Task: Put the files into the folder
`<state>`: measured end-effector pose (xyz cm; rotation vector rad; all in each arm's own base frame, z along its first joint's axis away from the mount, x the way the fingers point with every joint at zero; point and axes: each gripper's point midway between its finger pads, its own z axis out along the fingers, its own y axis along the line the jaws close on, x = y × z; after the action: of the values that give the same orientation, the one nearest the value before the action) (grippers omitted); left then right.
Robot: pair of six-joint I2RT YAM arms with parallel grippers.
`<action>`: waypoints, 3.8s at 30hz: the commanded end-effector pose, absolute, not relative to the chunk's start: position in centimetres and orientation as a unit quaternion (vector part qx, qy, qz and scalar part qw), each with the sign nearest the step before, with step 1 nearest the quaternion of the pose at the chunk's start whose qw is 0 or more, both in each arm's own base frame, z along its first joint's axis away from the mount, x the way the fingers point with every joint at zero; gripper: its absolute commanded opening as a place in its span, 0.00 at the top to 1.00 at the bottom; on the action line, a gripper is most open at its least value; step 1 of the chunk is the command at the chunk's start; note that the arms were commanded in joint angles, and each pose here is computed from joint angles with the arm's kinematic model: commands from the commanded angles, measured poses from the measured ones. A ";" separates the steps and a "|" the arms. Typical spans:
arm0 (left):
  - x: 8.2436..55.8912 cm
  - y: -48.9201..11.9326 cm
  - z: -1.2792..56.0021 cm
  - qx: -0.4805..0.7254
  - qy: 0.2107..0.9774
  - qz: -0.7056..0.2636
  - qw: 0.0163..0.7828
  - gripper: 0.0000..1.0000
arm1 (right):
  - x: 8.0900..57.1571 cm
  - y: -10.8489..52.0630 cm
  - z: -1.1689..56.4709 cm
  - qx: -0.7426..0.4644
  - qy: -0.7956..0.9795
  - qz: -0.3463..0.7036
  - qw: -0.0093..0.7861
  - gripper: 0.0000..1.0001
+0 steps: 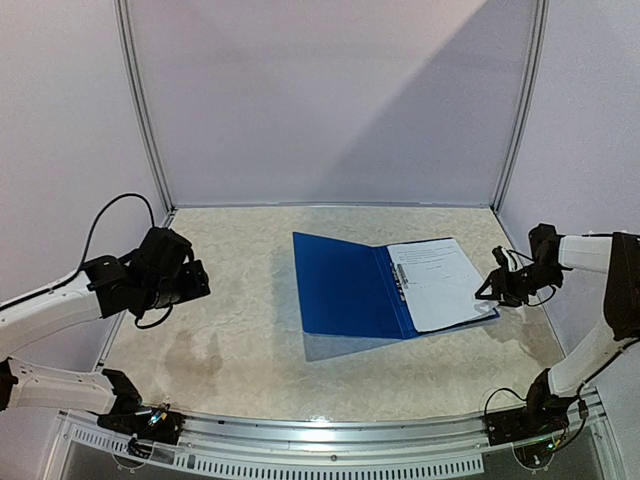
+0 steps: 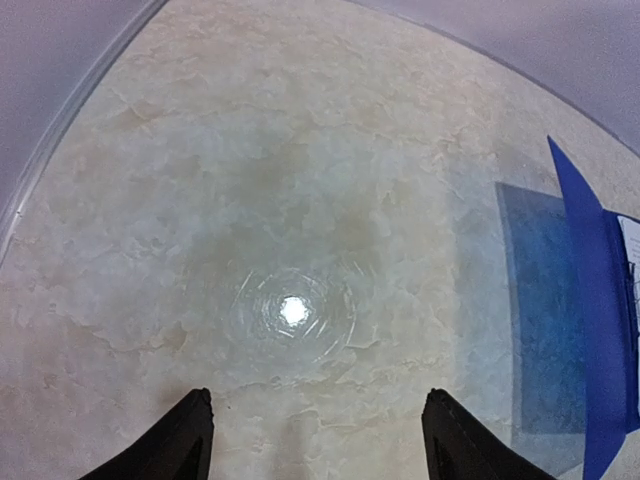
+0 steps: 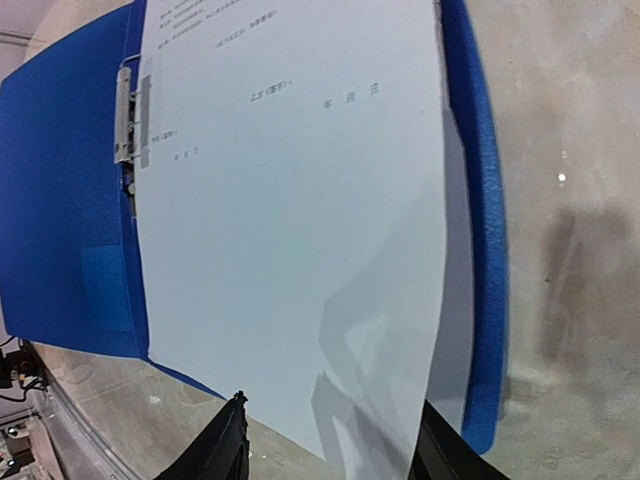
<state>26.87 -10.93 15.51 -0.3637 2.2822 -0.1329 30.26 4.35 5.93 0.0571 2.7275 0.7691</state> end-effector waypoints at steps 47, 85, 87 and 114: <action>28.0 -37.3 8.9 -0.011 0.897 -0.410 0.166 0.75 | 34.3 2.2 4.7 0.000 0.952 0.221 0.214 0.45; 18.8 -22.4 7.6 -0.007 0.957 -0.242 0.162 1.00 | 28.0 18.6 8.1 -0.290 0.871 0.343 0.199 0.54; 18.8 -22.3 7.7 -0.008 0.956 -0.242 0.163 1.00 | 27.8 19.3 7.9 -0.296 0.871 0.344 0.189 0.56; 21.3 -22.5 9.9 0.013 0.960 -0.211 0.185 1.00 | 28.8 20.6 1.2 -0.304 0.895 0.309 0.099 0.75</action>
<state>20.70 -22.61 9.17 0.0383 2.7082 -0.6190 29.14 21.13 2.79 -0.9068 2.5880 0.9578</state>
